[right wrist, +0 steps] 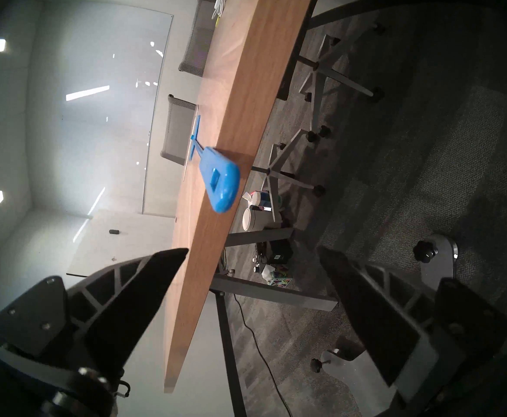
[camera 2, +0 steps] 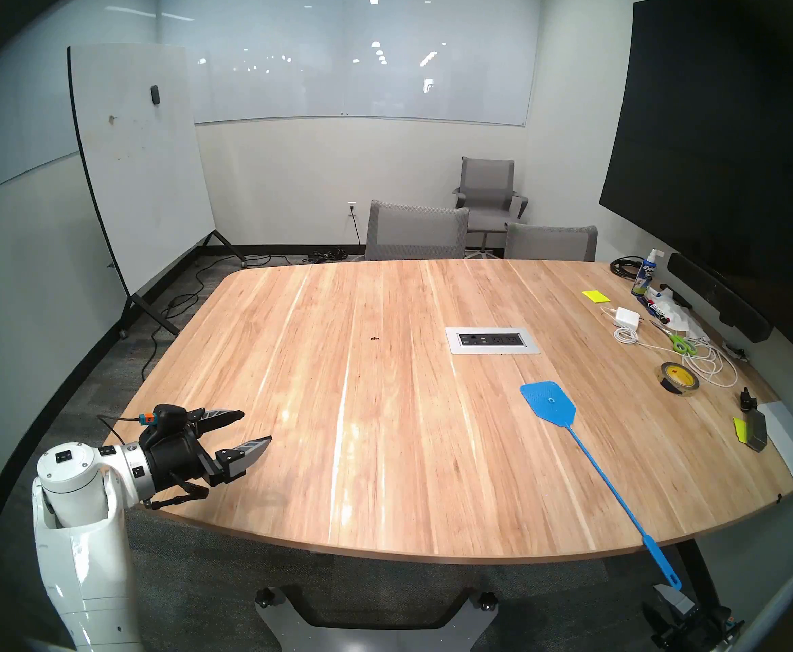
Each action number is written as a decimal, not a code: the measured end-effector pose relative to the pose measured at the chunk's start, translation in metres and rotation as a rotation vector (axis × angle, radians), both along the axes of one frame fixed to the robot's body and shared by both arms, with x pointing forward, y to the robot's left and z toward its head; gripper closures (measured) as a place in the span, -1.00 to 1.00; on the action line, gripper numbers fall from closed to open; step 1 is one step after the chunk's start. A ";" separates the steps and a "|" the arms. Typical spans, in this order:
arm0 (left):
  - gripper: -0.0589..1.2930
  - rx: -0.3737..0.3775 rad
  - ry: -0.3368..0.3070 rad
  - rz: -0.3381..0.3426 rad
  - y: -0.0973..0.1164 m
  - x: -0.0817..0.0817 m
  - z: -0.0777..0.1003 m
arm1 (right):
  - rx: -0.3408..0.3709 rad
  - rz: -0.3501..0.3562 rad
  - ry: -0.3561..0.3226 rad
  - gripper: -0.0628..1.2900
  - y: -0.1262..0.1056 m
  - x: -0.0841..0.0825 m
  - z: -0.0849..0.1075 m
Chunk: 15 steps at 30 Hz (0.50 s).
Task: Swat a bug on table
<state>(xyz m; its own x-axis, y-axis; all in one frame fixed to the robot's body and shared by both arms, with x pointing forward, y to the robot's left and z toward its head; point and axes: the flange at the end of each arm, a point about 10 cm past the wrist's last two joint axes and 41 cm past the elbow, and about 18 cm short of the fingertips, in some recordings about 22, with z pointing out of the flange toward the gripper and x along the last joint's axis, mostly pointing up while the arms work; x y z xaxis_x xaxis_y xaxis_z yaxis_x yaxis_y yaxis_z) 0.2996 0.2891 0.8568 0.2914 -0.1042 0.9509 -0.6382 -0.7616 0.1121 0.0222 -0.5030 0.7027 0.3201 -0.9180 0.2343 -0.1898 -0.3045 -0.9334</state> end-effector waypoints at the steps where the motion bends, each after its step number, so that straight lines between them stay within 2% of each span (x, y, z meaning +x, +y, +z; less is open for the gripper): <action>1: -0.94 0.000 0.000 0.000 0.000 0.000 0.000 | 0.003 -0.001 -0.003 -0.91 0.000 0.000 -0.001; 15: -0.94 0.000 0.000 0.000 0.000 0.000 0.000 | 0.021 -0.005 -0.039 -0.91 -0.005 0.001 -0.008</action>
<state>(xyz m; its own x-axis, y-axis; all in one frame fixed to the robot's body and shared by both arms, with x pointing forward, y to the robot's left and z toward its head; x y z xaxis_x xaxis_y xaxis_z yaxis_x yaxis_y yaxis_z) 0.2996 0.2892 0.8568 0.2912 -0.1043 0.9510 -0.6383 -0.7616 0.1119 0.0237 -0.5078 0.6946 0.3061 -0.9244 0.2275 -0.1544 -0.2840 -0.9463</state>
